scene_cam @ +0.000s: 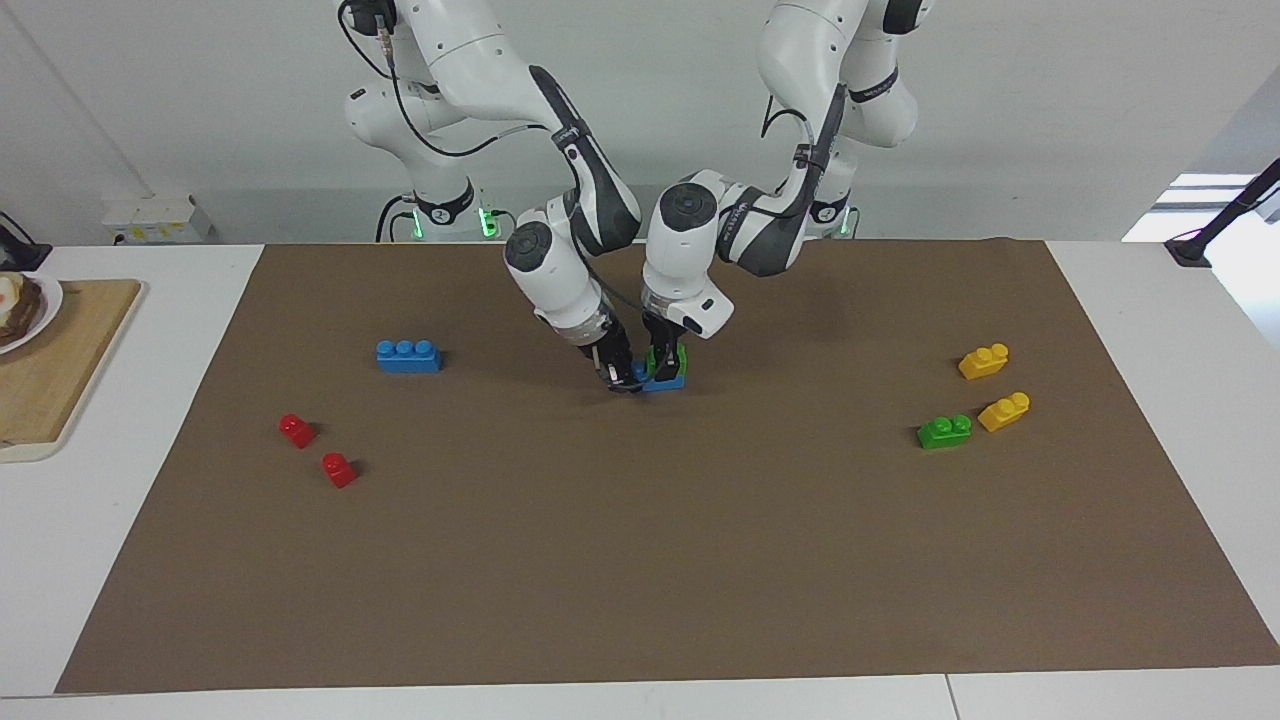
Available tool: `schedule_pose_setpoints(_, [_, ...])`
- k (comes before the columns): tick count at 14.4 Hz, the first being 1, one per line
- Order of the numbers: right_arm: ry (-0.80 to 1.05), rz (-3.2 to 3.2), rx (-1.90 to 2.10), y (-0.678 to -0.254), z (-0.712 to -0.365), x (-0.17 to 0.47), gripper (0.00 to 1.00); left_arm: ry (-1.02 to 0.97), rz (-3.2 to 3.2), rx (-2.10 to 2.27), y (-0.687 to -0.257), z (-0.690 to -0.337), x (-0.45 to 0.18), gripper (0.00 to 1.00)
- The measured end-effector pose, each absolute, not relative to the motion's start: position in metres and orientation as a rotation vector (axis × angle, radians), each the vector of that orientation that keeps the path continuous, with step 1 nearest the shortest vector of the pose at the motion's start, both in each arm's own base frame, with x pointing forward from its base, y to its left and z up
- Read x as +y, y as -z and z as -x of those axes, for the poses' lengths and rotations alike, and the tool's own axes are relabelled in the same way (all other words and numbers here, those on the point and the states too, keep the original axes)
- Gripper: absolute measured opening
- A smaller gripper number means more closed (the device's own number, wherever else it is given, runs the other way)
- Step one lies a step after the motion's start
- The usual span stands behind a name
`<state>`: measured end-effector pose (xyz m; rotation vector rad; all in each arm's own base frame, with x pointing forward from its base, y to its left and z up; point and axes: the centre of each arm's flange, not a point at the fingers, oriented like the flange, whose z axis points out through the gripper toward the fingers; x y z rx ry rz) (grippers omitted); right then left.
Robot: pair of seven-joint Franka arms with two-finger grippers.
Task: Remove green block with left arm and hold with right
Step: 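Pull the green brick off the blue brick with the left gripper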
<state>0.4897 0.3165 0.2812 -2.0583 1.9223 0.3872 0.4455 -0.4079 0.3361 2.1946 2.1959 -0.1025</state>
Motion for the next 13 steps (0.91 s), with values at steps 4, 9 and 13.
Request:
schedule_pose_setpoints(4, [-0.385,2.064,1.914,-0.281,-0.489,0.318,0.35,0.095,-2.185,2.198,-0.339,-0.449,-0.405,0.34])
schedule_pose_setpoints(9, [-0.382,2.063,1.909,-0.282,-0.49,0.318,0.35,0.091,-2.176,2.189,-0.358,-0.452,-0.398,0.34])
schedule_pose_setpoints(13, [-0.379,2.065,1.908,-0.282,-0.491,0.316,0.35,0.088,-2.218,2.164,-0.387,-0.466,-0.368,0.34])
